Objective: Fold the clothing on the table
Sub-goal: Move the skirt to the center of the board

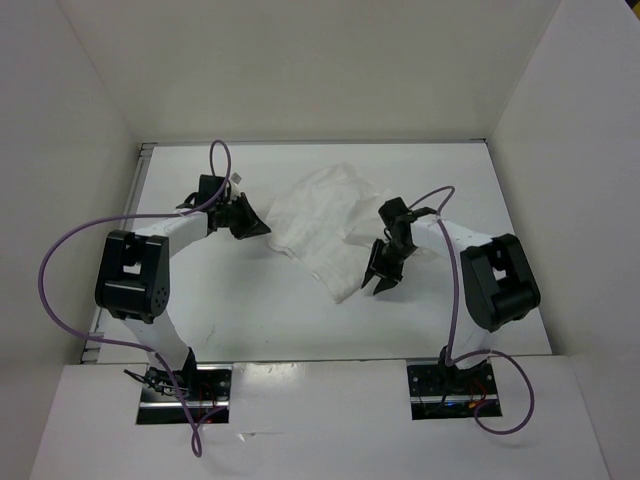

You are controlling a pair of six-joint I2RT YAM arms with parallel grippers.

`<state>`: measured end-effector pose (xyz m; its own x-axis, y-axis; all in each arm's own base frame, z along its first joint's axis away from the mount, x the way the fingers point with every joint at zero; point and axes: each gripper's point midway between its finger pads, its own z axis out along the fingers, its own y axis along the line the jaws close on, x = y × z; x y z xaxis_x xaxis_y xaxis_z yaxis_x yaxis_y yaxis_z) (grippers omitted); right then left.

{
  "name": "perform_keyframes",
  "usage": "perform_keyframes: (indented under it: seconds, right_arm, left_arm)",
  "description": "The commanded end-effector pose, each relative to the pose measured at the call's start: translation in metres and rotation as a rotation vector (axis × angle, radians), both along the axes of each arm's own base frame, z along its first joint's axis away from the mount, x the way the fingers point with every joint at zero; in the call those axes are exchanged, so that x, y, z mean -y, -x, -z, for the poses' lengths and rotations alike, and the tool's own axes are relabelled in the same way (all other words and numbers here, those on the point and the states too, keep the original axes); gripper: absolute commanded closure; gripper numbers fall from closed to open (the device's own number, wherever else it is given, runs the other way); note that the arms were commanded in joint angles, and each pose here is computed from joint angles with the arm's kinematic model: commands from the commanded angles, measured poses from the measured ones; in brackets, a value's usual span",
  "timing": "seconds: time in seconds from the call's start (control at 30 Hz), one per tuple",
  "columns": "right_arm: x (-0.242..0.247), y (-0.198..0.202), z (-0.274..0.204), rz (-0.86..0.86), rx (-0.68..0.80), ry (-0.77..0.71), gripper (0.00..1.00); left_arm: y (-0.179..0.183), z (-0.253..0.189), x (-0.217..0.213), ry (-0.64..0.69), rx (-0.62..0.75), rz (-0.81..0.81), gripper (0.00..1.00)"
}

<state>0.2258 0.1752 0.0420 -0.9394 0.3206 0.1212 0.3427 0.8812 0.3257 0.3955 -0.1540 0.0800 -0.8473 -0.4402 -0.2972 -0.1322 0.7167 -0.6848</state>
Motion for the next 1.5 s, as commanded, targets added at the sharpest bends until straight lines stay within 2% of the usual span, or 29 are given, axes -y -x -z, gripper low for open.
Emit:
perform_keyframes:
  seconds: [0.0, 0.13, 0.37, 0.53, 0.73, 0.87, 0.9, 0.93, 1.0, 1.03, 1.1, 1.13, 1.2, 1.23, 1.37, 1.47]
  right_arm:
    - [-0.024, -0.018, -0.006, -0.023, 0.040, -0.070, 0.56]
    - [-0.043, -0.009, 0.012, -0.067, -0.009, -0.067, 0.56]
    - [-0.075, -0.011, 0.020, -0.108, -0.004, -0.109, 0.56]
    - [-0.074, -0.021, 0.027, -0.084, 0.022, -0.078, 0.56]
    - [-0.074, -0.026, 0.051, -0.075, 0.044, 0.029, 0.56]
    - [-0.084, -0.030, 0.063, -0.103, 0.061, 0.066, 0.63]
    - [-0.084, -0.027, 0.067, -0.114, 0.061, 0.082, 0.80]
    - [-0.084, -0.033, 0.067, -0.109, 0.080, 0.096, 0.88]
    - [-0.069, -0.031, 0.072, -0.108, 0.092, 0.190, 1.00]
    - [-0.059, -0.043, 0.066, -0.092, 0.148, 0.258, 1.00]
    - [-0.030, -0.042, 0.059, -0.079, 0.145, 0.390, 1.00]
    - [-0.010, -0.056, 0.048, -0.054, 0.194, 0.476, 1.00]
    - [0.012, -0.056, 0.039, -0.044, 0.172, 0.546, 1.00]
    - [0.042, -0.059, 0.028, -0.014, 0.169, 0.646, 1.00]
    - [0.090, -0.068, 0.009, 0.015, 0.169, 0.791, 1.00]
    - [0.113, -0.065, 0.005, 0.025, 0.153, 0.893, 1.00]
  left_arm:
    - [0.000, 0.003, 0.001, -0.005, 0.004, 0.022, 1.00]
    - [0.001, 0.005, -0.001, -0.013, -0.004, 0.016, 1.00]
    - [0.003, 0.009, -0.004, -0.040, -0.011, 0.016, 1.00]
    - [0.005, 0.010, -0.004, -0.041, -0.020, 0.016, 1.00]
    - [0.005, 0.010, -0.005, -0.046, -0.015, 0.022, 1.00]
    - [0.005, 0.010, -0.005, -0.046, -0.015, 0.022, 1.00]
    - [0.004, 0.011, -0.006, -0.053, -0.014, 0.017, 1.00]
    - [0.006, 0.012, -0.006, -0.054, -0.023, 0.017, 1.00]
    - [0.005, 0.012, -0.010, -0.058, -0.019, 0.014, 1.00]
    - [0.004, 0.008, -0.010, -0.057, -0.008, 0.014, 1.00]
    - [0.006, 0.005, -0.010, -0.057, -0.010, 0.014, 1.00]
    - [0.008, 0.003, -0.011, -0.063, -0.004, 0.021, 1.00]
    - [0.013, 0.005, -0.013, -0.073, -0.022, 0.015, 1.00]
    - [0.019, 0.008, -0.015, -0.083, -0.045, 0.010, 1.00]
    - [0.044, 0.017, -0.018, -0.089, -0.107, 0.013, 1.00]
    - [0.076, 0.030, 0.000, -0.076, -0.180, 0.073, 1.00]
